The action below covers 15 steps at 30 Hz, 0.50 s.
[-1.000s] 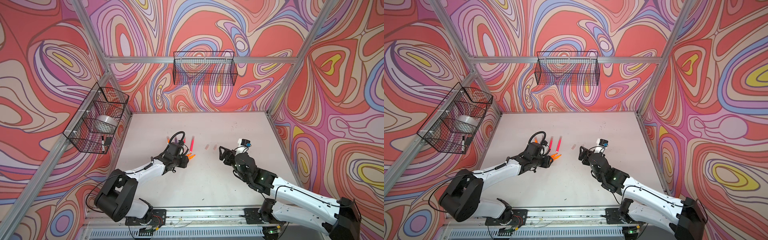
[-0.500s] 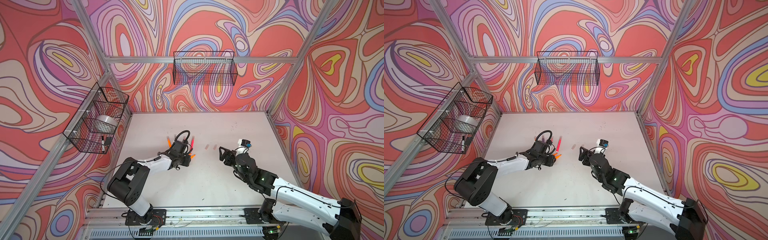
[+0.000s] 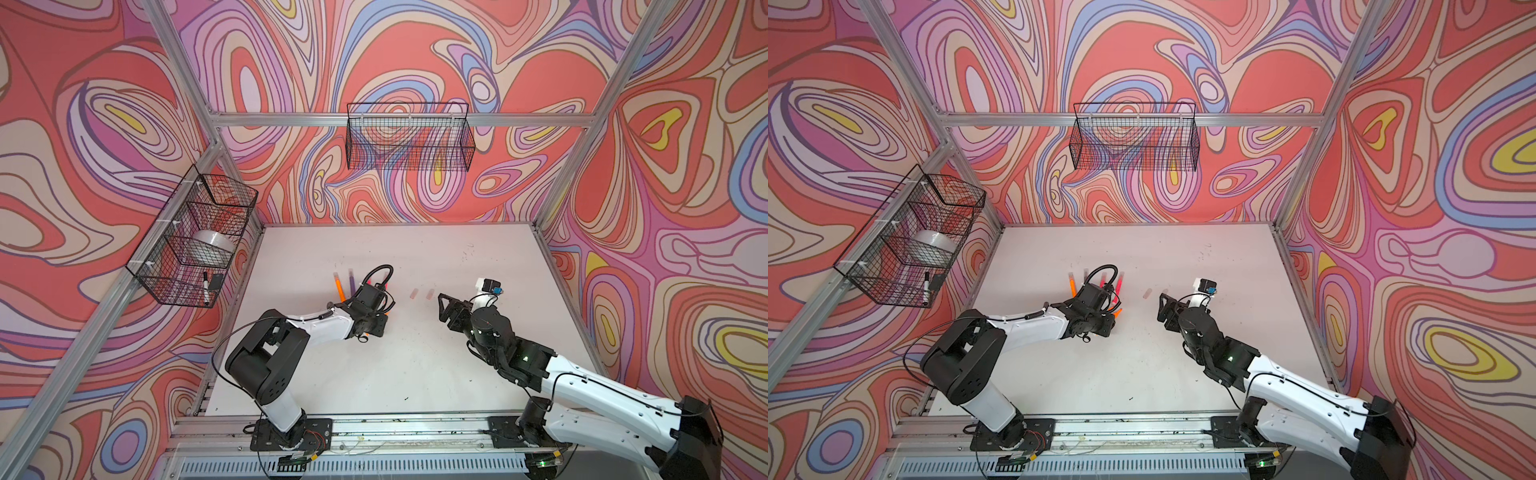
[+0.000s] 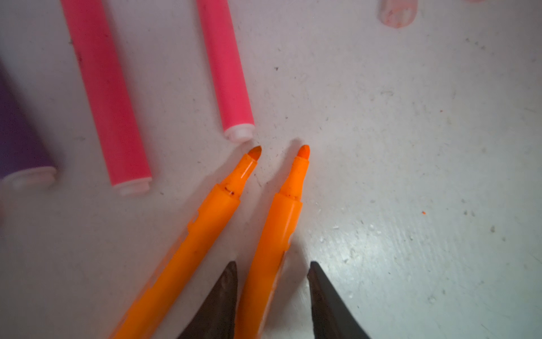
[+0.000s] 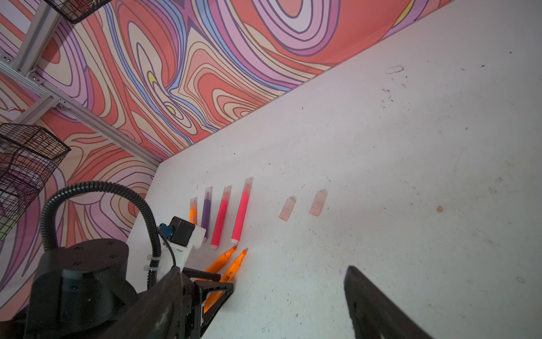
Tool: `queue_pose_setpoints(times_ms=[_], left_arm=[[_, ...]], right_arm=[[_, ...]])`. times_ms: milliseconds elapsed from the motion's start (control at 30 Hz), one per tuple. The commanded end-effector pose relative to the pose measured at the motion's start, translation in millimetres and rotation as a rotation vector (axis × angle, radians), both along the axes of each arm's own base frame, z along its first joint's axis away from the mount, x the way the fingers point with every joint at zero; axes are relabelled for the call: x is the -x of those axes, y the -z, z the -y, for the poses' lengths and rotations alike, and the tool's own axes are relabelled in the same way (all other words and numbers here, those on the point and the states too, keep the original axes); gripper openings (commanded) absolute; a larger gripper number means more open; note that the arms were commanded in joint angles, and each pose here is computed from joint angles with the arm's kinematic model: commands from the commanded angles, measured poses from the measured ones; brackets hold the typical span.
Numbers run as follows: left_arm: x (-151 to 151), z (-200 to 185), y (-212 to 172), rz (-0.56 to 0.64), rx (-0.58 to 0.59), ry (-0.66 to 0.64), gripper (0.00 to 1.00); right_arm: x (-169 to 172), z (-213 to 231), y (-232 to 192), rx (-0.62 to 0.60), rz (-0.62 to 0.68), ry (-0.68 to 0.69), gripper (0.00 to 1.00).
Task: Insert the pens into the pen caps
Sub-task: 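Grasp an orange marker and raise it upright with the left gripper while the right approaches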
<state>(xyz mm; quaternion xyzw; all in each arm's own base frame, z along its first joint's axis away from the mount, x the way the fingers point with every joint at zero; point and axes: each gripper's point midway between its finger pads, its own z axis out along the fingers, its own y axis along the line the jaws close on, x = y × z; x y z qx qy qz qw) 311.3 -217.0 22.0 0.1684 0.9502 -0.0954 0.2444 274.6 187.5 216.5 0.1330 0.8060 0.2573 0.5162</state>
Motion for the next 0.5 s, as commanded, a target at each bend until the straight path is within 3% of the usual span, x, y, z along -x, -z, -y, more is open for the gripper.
queue_pose_setpoints(times_ms=[0, 333, 467], left_arm=[[11, -8, 11, -0.033, -0.102, -0.004, 0.4], [22, -8, 18, -0.064, -0.158, -0.01, 0.32], [24, -9, 18, -0.059, -0.165, -0.011, 0.14]], right_arm=[[1, 6, 2, 0.004, -0.002, 0.015, 0.89], [3, 8, 3, -0.003, -0.003, 0.019, 0.89], [3, 10, 3, -0.008, -0.001, 0.022, 0.89]])
